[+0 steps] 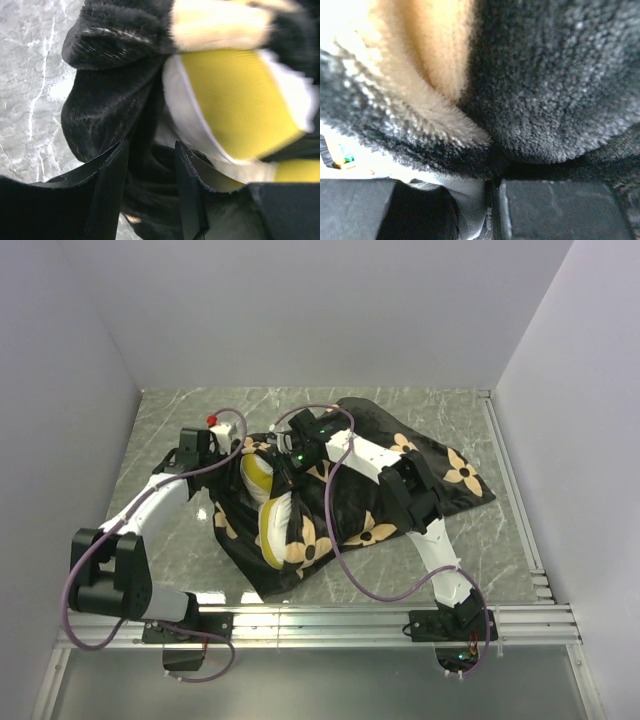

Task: Put the pillow into the pillowcase

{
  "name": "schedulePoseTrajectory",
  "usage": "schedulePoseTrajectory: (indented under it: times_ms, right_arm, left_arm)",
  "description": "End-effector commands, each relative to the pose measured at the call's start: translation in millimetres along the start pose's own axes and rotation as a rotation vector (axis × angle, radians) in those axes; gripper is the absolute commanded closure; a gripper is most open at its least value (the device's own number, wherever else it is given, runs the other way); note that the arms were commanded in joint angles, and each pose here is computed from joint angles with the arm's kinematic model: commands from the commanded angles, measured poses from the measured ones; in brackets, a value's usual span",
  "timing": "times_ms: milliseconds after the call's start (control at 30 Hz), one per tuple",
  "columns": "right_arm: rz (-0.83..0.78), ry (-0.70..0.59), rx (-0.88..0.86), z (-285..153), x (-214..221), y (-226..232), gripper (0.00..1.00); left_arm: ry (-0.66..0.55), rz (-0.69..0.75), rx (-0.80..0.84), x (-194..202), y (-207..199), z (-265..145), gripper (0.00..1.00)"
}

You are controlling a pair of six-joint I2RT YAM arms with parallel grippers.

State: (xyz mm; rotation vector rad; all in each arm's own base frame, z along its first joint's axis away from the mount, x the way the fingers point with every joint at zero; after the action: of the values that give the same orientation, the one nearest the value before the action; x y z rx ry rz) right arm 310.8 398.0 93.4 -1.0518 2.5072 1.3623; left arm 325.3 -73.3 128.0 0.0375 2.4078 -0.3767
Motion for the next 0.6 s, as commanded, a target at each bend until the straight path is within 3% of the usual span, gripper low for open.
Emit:
schedulePoseTrajectory:
  times_ms: [0,367,467,500,567]
  right_arm:
    - [0.131,0.099,0.047,4,33,-23,1.0]
    - [0.136,0.106,0.039,2,37,-23,1.0]
    - [0.135,0.112,0.035,1,40,-23,1.0]
    - [0.139,0.12,0.036,1,43,-24,1.0]
    - [0.138,0.129,0.039,2,47,-24,1.0]
  left_arm:
    - [-0.023,0.093,-0.06,-1,10,14,0.53]
    - [0.009,0.091,-0.148,7,28,61,0.39]
    - [0.005,0.082,-0.216,0,38,70,0.48]
    - [-0.001,0.084,-0.235,-4,41,71,0.61]
    - [-0.011,0.069,-0.281,-8,51,70,0.77]
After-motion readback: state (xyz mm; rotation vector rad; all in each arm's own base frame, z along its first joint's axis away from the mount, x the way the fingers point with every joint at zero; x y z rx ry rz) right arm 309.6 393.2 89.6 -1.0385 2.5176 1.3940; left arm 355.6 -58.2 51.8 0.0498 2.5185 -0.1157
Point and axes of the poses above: each gripper's point midway between its finger pads, its own z axis out along the fingers, its own y axis along the line the jaws close on, x = y × z, the point moved 3 cm from there along -z, back along the fingers, and after that the axes turned 9 degrees about -z, right-handed, at the moved point
